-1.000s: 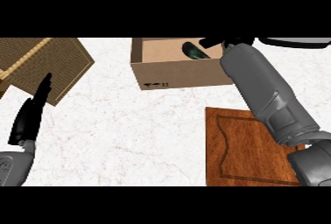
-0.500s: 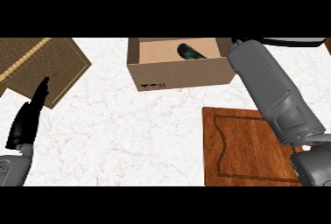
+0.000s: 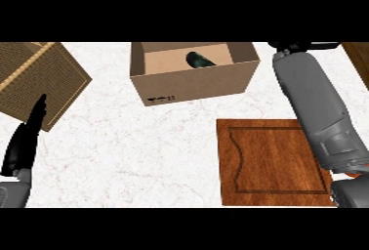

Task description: Pick the eggplant from the cutting board and place it in the cardboard box

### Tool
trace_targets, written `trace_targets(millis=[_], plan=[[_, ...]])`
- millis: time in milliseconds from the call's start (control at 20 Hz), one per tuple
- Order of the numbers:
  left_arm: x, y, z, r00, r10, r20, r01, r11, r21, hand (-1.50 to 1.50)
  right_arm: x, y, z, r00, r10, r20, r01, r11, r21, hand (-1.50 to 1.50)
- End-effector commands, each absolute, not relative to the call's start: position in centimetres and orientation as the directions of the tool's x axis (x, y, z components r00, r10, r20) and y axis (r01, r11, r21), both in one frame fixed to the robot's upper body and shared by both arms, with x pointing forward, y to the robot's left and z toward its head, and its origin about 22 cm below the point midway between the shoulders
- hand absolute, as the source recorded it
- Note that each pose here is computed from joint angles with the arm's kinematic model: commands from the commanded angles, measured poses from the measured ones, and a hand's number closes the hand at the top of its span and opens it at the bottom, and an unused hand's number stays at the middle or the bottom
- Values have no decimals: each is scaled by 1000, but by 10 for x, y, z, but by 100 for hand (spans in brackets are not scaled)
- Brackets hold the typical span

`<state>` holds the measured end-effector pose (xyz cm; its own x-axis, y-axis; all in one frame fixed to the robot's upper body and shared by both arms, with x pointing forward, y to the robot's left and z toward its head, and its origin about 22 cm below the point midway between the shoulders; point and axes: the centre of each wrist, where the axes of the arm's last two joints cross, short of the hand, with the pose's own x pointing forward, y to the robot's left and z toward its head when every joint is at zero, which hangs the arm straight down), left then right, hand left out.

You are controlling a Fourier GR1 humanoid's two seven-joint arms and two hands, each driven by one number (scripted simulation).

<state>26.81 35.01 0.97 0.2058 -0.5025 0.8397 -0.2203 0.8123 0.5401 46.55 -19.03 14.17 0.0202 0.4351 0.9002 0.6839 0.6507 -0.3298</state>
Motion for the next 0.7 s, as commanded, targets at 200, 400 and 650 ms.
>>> trace_targets(millis=[200,400,650], plan=[[246,360,12,241,-511,825,-265,784,562,0,427,-246,106,63,417,906,705,624,-337,-150],[245,365,7,263,-495,828,-256,792,555,0,389,-289,98,55,459,887,679,634,-370,-150],[254,378,21,251,-499,829,-255,793,554,0,343,-299,108,111,474,874,603,667,-438,-150]])
